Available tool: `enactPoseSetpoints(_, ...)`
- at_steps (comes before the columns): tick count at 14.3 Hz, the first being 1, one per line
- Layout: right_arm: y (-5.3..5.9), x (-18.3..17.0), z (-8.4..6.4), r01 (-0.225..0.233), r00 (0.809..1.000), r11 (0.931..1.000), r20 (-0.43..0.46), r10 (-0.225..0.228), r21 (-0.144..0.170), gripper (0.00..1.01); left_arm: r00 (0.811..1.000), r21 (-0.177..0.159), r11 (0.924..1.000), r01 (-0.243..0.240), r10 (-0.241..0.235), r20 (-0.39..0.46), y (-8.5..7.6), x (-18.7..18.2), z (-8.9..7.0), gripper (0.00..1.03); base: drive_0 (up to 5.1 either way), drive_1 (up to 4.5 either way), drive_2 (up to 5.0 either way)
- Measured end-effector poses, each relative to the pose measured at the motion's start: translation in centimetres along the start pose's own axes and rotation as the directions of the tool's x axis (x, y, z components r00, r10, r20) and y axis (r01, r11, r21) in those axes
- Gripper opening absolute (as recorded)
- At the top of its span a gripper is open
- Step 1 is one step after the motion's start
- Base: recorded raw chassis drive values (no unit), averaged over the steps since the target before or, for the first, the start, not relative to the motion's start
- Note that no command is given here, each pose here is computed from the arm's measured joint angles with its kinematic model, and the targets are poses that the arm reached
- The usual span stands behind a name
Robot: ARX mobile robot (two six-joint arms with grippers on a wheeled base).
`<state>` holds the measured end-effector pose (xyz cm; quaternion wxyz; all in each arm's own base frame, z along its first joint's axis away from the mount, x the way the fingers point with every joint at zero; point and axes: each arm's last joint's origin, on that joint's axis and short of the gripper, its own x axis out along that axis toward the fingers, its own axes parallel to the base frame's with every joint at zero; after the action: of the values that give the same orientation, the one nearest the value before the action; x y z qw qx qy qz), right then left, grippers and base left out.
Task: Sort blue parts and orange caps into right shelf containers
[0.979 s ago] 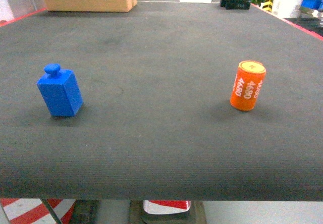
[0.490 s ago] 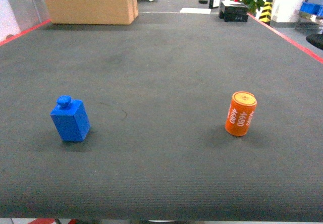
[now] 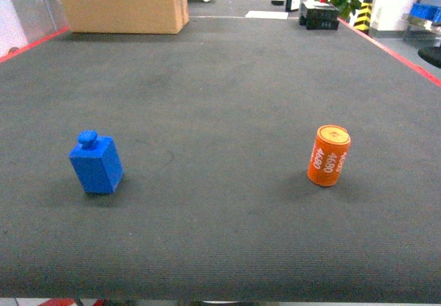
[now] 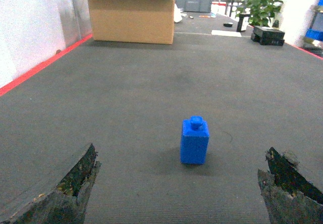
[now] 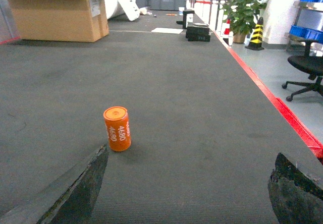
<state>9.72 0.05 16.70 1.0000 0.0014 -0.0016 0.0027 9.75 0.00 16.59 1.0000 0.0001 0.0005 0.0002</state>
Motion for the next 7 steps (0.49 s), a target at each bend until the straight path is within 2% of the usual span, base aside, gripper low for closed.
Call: enactPoseSetpoints(7,0.0,0.0,0.0,0.0,1.0,1.0,0.0,0.0,0.0,0.98,1.0,0.0,1.0,0.0,0.0,0.0,0.0,0.0,0.0,0.98,0.0,0.0,0.0)
